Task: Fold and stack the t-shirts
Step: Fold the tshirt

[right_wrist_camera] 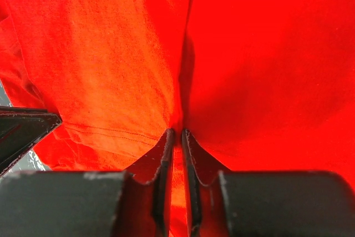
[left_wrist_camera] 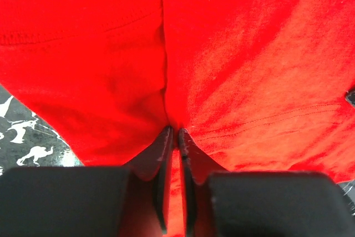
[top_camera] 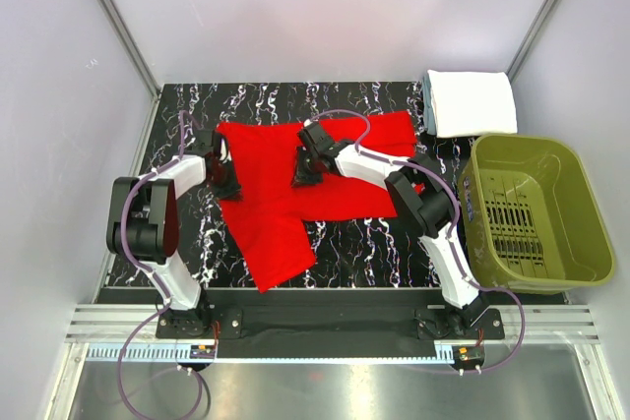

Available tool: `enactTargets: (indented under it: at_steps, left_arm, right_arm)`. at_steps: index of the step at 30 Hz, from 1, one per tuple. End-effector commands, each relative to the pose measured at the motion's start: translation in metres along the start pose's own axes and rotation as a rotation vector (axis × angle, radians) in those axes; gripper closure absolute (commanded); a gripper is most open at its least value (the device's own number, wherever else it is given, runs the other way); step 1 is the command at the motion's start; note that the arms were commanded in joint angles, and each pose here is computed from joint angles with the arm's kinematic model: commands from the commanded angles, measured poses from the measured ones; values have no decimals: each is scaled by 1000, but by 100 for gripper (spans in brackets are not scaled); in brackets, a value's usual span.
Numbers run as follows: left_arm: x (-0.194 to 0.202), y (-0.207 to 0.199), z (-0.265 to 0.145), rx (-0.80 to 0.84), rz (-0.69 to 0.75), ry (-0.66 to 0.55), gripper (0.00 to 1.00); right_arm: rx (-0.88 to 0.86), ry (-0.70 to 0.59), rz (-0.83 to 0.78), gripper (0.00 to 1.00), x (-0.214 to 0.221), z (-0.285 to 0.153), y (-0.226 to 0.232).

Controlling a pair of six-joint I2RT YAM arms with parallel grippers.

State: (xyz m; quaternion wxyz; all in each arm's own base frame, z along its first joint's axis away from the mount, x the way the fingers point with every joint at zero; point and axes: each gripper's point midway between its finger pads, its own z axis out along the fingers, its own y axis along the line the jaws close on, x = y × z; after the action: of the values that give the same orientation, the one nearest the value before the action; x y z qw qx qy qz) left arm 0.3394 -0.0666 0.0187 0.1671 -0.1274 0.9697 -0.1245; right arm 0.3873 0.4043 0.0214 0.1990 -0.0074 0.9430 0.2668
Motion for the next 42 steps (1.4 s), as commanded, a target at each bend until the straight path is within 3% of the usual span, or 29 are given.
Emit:
enactTargets:
  at_steps: [1,4,6,42]
  left_arm:
    - [-10,-8,-2,35,21,-20,90]
    - [-11,-5,-6,16,25,-24,90]
    - [-12,-5,-7,10,29,-26,72]
    - [-21,-29,-26,56,95,-81,71]
  right_arm:
    - [-28,-32,-21,84,-9,0,15]
    - [-36,-35,-26,85,-11,-3,18]
    - [-42,-32,-25,85,-11,-3,19]
    - [-42,-19,-27,86,-7,0,19]
